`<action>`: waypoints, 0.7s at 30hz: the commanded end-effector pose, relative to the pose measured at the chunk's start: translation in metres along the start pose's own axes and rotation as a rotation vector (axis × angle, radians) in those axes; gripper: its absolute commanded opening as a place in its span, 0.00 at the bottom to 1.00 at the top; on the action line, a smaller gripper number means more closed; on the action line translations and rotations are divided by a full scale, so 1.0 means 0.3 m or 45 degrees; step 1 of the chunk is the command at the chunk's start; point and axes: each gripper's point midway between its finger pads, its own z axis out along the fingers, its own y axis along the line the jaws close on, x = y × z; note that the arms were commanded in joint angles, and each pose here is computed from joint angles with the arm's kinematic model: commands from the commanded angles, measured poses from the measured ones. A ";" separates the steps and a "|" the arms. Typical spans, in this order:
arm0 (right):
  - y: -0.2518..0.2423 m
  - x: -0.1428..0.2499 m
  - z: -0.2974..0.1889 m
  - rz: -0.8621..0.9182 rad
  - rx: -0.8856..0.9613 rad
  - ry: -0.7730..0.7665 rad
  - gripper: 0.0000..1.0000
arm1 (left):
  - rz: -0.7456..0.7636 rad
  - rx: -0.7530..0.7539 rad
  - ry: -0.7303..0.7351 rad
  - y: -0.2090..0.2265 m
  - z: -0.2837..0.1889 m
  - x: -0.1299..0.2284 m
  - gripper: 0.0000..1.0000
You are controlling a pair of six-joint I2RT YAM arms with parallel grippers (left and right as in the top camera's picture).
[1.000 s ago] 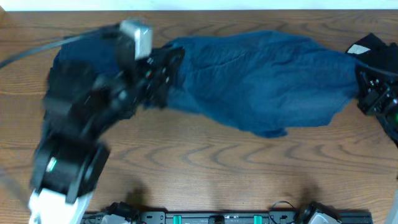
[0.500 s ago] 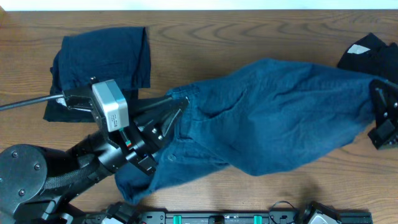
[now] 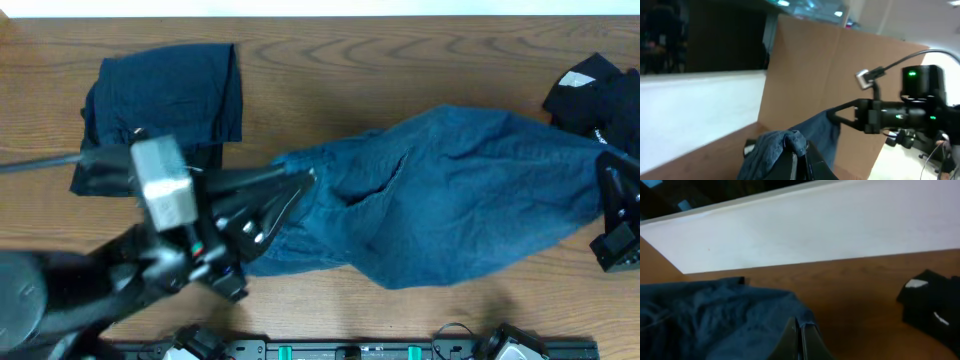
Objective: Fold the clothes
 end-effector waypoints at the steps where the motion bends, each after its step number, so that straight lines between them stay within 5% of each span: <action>1: -0.043 -0.003 0.031 0.044 0.041 0.036 0.01 | -0.080 -0.096 0.068 0.109 0.104 0.049 0.06; 13: -0.298 0.049 0.420 0.207 0.003 0.399 0.01 | -0.184 -0.504 0.189 0.621 0.333 0.221 0.06; 21: -0.507 0.255 0.846 0.234 0.052 0.736 0.01 | -0.290 -0.675 0.384 1.001 0.450 0.512 0.06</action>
